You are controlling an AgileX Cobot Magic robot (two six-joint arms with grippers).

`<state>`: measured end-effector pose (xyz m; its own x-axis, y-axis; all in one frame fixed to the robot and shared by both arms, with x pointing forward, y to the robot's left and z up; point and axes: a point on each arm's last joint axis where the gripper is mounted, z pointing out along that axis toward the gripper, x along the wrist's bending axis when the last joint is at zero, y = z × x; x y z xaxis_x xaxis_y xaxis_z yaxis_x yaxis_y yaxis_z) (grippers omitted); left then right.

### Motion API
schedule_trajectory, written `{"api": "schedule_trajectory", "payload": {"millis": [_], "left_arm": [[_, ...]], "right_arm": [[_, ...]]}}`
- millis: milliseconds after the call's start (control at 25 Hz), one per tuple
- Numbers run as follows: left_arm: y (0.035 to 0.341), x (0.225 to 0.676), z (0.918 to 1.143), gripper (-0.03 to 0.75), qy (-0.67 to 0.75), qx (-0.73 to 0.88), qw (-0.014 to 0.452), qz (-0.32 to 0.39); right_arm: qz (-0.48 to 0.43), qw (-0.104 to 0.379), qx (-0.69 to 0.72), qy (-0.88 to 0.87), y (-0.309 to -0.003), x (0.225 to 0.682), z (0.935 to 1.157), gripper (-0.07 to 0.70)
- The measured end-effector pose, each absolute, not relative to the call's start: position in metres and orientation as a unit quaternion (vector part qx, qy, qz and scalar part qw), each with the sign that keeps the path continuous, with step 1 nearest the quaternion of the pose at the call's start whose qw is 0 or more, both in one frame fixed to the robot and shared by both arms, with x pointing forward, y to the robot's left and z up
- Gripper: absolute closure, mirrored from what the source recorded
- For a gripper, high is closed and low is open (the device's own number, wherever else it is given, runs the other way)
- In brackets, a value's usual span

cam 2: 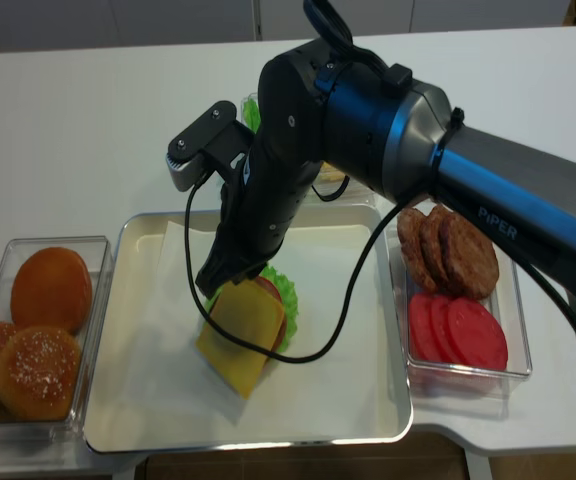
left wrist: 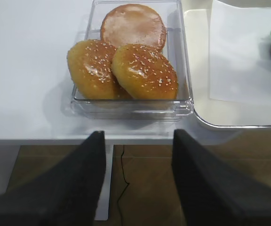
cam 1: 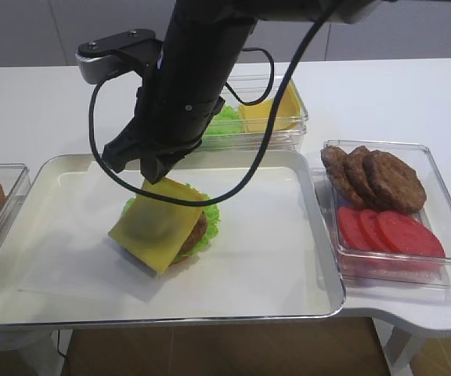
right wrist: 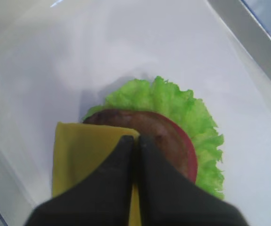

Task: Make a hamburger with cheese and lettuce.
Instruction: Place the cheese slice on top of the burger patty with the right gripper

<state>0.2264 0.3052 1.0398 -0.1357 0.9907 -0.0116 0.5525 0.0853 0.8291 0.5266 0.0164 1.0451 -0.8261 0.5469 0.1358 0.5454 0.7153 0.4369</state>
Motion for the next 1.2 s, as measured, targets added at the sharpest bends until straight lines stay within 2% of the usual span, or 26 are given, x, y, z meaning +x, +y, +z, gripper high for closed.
{"api": "schedule_trajectory", "payload": {"millis": [200,440,1200], "left_arm": [[0.3052,0.2264,1.0398,0.371,0.667,0.578,0.313,0.351],[0.3052,0.2264,1.0398,0.371,0.667,0.578,0.313,0.351],[0.3052,0.2264,1.0398,0.371,0.667,0.578,0.313,0.351]], "right_arm": [[0.242,0.02,0.292,0.925,0.0169,0.5302,1.0449,0.622],[0.235,0.019,0.292,0.927,0.0186,0.5325,1.0374,0.622],[0.24,0.036,0.288,0.926,0.0185,0.5355,1.038,0.622]]}}
